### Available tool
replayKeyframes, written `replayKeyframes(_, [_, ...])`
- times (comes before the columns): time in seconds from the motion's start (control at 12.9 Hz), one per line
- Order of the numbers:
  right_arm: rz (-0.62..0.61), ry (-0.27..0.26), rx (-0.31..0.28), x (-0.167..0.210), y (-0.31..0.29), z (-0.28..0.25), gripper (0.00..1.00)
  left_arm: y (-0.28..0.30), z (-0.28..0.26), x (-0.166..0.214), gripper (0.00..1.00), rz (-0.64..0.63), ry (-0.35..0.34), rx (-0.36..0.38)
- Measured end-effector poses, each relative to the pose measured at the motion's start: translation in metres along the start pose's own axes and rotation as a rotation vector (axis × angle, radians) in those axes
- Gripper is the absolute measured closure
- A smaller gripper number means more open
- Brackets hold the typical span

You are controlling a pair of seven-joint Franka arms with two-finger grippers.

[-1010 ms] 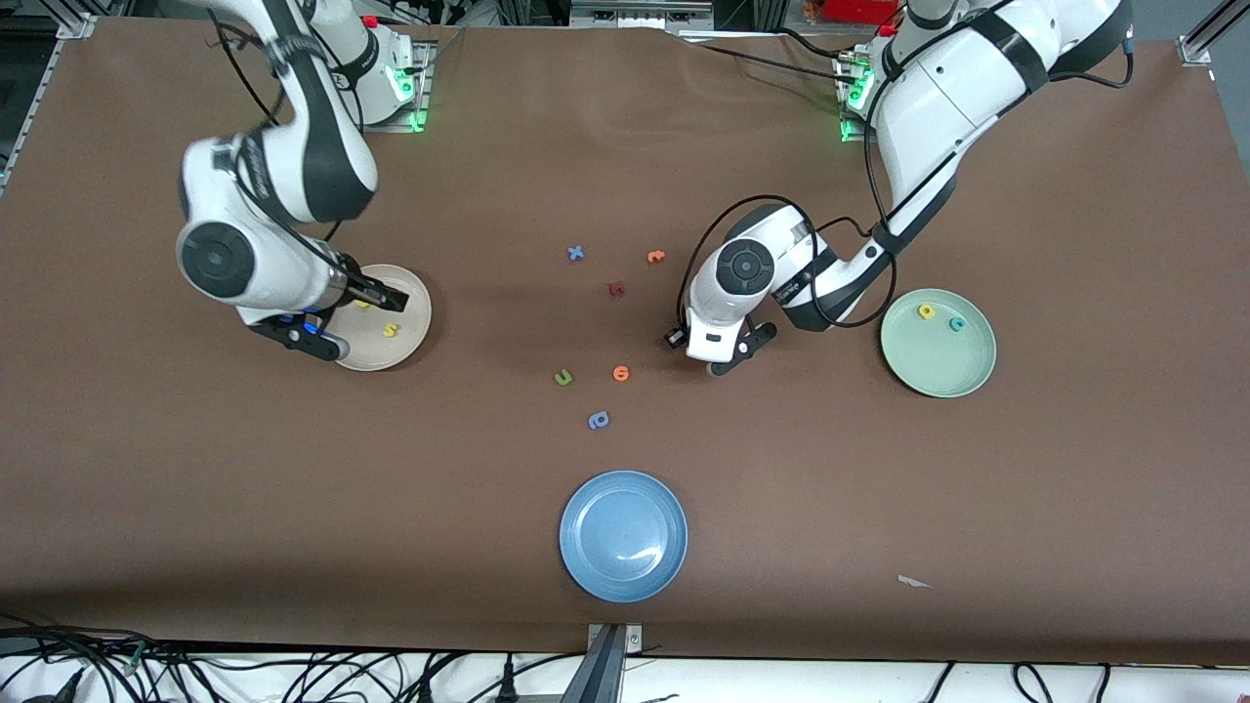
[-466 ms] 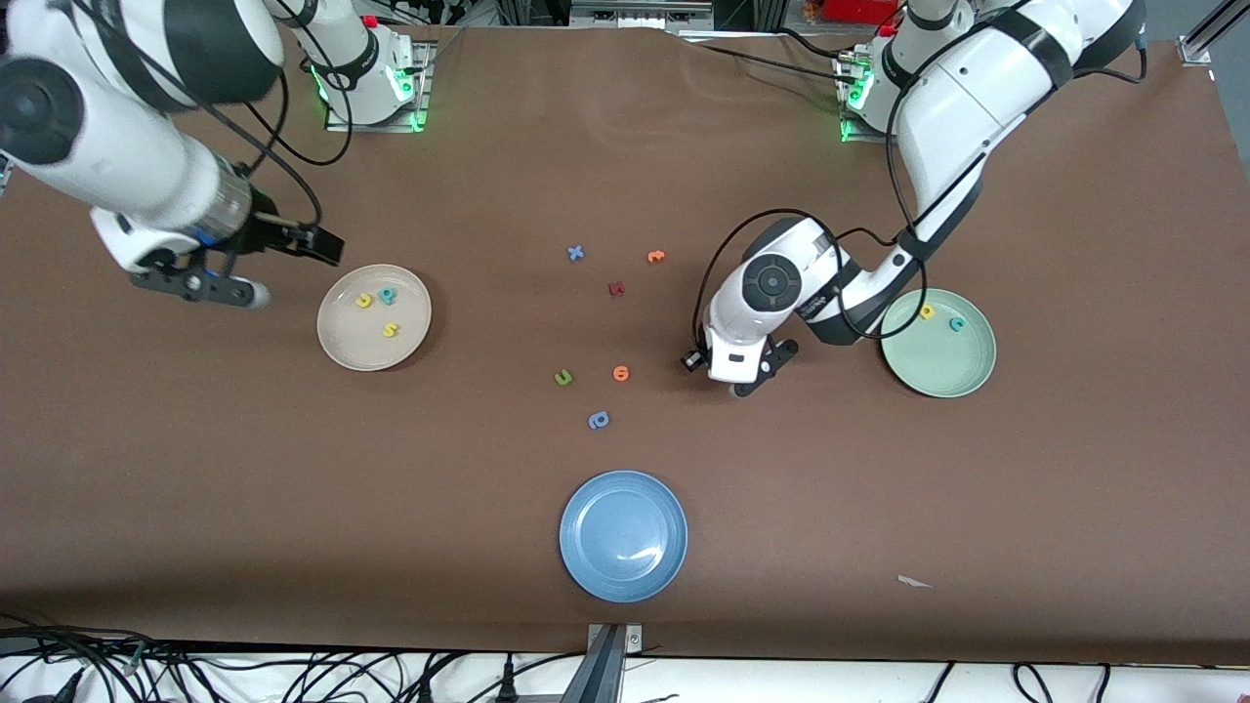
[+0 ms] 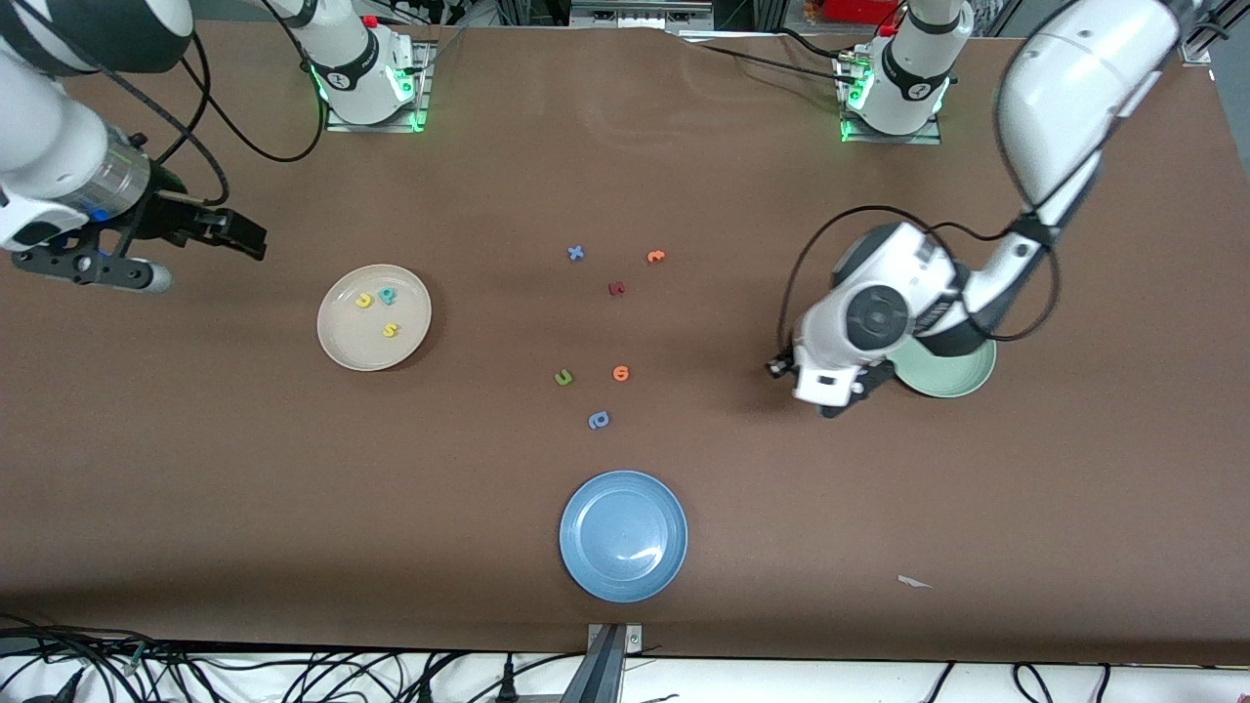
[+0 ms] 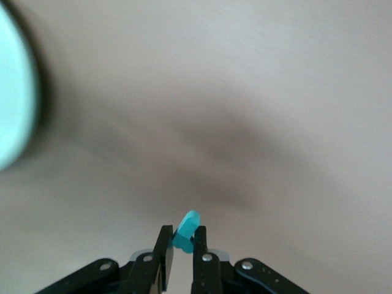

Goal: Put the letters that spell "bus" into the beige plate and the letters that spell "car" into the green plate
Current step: 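Retract the right arm to rest while the left gripper carries the l, then lower the teal l into the green plate and open the left gripper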

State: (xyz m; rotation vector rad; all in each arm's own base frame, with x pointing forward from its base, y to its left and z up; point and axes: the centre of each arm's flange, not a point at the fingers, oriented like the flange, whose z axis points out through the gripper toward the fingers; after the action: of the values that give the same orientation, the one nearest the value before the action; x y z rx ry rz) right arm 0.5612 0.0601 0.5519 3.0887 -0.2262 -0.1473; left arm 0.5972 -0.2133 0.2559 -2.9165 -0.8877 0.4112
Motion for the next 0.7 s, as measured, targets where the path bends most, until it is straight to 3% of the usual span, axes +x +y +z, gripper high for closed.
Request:
replayKeyframes(0.39, [-0.005,0.100,0.041,0.018,0.006,-0.006,0.00,-0.112,0.003,0.079,0.83,0.141,-0.151,0.075])
replayKeyframes(0.7, [-0.110,0.112,0.037,0.014,0.022,-0.020,0.00,-0.158,0.038,0.105,0.83,0.188,-0.204,0.098])
